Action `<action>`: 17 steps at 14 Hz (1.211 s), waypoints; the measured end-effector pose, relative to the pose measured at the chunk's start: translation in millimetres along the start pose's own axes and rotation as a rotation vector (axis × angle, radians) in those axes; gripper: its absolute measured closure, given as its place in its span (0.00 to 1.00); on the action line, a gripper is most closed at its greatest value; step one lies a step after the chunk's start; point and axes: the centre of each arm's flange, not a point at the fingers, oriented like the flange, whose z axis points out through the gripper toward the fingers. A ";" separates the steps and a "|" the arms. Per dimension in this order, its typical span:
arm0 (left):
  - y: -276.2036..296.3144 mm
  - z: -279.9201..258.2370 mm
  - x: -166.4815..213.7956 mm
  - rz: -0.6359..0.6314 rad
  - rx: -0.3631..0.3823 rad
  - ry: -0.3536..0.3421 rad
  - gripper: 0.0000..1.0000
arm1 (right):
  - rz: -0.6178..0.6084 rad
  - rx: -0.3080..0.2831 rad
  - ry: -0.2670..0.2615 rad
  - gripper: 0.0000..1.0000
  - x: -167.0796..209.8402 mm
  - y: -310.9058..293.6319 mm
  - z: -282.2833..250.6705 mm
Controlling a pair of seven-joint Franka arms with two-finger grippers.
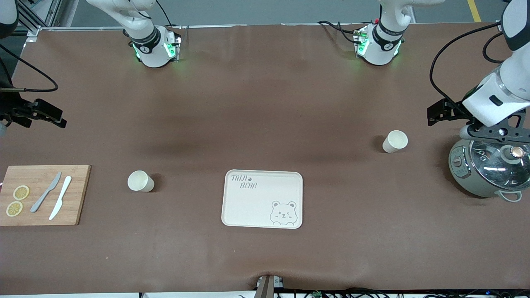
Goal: Place white IKEA cup upright on tray with both arms
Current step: 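Move the left gripper down toward the white cup beside the pot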
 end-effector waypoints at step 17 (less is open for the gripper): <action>-39.8 131.4 -16.0 0.040 0.006 0.064 0.00 | -0.002 0.000 -0.005 0.00 1.3 -0.9 2.8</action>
